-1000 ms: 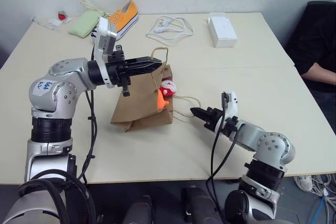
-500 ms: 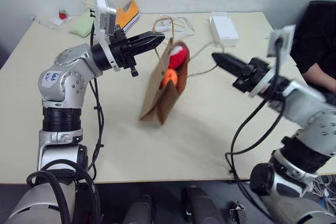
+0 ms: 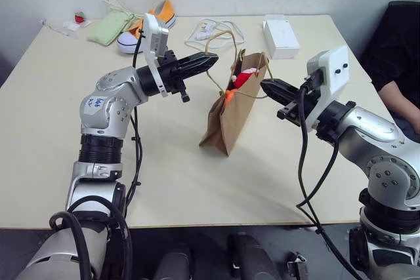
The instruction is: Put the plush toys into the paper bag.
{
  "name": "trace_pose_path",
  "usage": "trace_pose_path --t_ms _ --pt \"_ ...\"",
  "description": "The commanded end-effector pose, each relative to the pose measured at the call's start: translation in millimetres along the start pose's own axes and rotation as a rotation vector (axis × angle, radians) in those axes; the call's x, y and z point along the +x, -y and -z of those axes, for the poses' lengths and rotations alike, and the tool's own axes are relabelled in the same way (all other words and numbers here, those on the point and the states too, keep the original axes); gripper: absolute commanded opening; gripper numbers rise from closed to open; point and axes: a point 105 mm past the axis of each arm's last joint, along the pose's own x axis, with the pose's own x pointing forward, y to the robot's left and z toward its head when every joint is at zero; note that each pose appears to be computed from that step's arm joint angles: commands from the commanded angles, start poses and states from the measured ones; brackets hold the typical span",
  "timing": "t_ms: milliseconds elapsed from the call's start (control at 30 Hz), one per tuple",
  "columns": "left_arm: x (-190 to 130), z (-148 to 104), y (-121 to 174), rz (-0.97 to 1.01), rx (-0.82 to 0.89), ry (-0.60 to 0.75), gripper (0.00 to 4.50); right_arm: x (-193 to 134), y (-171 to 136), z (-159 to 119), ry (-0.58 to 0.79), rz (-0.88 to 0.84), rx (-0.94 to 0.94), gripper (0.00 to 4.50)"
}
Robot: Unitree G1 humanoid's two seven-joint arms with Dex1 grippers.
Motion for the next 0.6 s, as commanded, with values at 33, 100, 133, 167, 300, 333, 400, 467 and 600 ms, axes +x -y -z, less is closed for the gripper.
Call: trace_pose_path --t_ms 33,100,133,167,300,333,400,467,600 --pt "-19.3 -22.1 10.1 0.020 -0.006 0.048 0.60 -11.7 -1.1 -16.8 0.097 -0.012 0.025 0.65" --pt "-31.9 -24.3 14.1 0.011 -0.015 0.031 1.14 -17.1 -5.8 -20.1 0.109 -0.036 0.018 1.26" --pt "-39.0 -25.8 18.1 0.011 -0.024 0.022 1.48 -20.7 -8.1 -22.1 0.111 -0.047 0.004 1.60" --pt "-45.7 -27.5 23.5 0.014 -0.032 0.015 1.80 -25.0 -9.7 -24.3 0.115 -0.052 -0.006 1.97" --pt "-67.4 -23.1 48.7 0.009 -0.079 -0.032 3.07 -46.9 -18.1 -33.1 0.123 -0.103 -0.018 3.30" --pt "-72.5 -16.1 54.7 0.001 -0.085 -0.060 3.34 -54.1 -23.9 -33.2 0.113 -0.141 -0.024 3.30" --pt "-78.1 1.1 65.0 -0.005 -0.087 -0.120 3.92 -67.3 -37.0 -31.7 0.087 -0.230 -0.024 3.30" --pt "-77.6 16.7 68.4 -0.010 -0.078 -0.160 4.49 -74.8 -44.6 -29.5 0.075 -0.290 0.024 3.30" --pt "-64.2 47.3 64.4 -0.009 -0.028 -0.217 4.50 -72.2 -39.1 8.1 -0.095 -0.253 0.025 2.91"
